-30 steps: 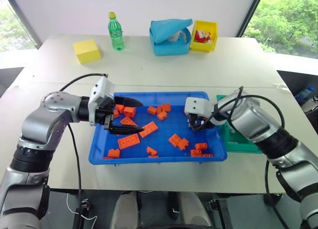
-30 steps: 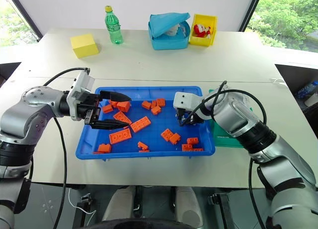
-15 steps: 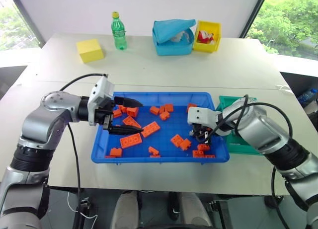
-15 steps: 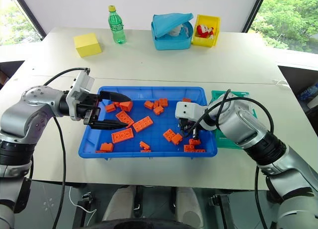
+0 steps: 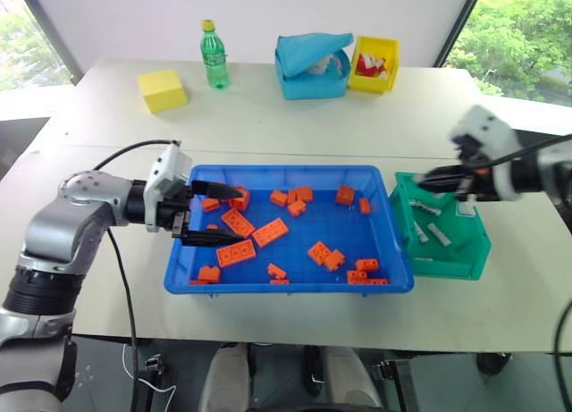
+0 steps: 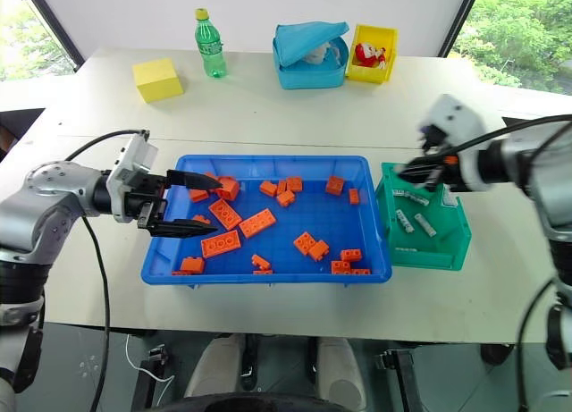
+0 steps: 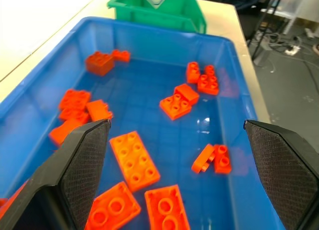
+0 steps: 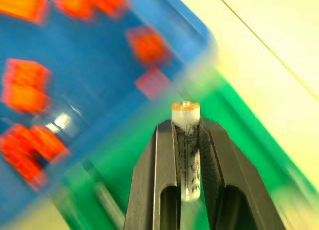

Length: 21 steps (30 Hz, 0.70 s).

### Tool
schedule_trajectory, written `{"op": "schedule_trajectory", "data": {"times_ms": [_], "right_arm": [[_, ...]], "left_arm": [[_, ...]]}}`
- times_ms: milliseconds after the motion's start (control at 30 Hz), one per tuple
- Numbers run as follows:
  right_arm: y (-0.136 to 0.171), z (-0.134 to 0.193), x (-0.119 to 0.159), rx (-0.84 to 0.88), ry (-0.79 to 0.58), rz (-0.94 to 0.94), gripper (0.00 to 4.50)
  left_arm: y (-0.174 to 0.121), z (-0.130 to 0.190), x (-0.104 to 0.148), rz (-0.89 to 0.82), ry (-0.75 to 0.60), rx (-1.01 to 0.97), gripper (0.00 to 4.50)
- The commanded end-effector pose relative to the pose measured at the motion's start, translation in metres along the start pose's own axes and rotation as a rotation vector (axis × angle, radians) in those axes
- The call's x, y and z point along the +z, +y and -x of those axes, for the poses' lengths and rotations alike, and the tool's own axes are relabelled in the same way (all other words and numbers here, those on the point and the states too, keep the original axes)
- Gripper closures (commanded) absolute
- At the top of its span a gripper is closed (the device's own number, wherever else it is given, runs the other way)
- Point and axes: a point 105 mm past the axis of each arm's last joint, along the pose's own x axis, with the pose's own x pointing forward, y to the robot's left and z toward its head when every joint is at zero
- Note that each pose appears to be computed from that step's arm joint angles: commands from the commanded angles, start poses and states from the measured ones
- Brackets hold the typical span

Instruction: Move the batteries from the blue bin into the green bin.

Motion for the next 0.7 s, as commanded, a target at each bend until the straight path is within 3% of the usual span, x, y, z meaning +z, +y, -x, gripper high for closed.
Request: {"op": "schedule_trajectory", "data": {"times_ms": [33, 200, 400, 567, 700], "right_arm": [[-0.002, -0.003, -0.012, -0.034, 0.003, 0.049, 3.43], [0.0, -0.004, -0.005, -0.024, -0.115, 0.096, 0.93], [-0.009, 0.031, -0.022, 0.035, -0.174, 0.307, 0.93], [-0.026, 0.061, -0.05, 0.064, -0.16, 0.286, 0.93], [-0.026, 0.07, -0.06, 0.107, -0.156, 0.256, 0.93]], "left_arm": [[0.006, 0.009, 0.01, -0.049, -0.003, 0.03, 0.0], [0.01, 0.014, 0.014, -0.045, -0.012, 0.043, 0.0], [0.016, 0.052, 0.021, -0.003, -0.006, 0.14, 0.0], [0.015, 0.106, 0.018, 0.022, 0.084, 0.268, 0.0], [0.008, 0.125, 0.015, 0.037, 0.136, 0.279, 0.0]]}}
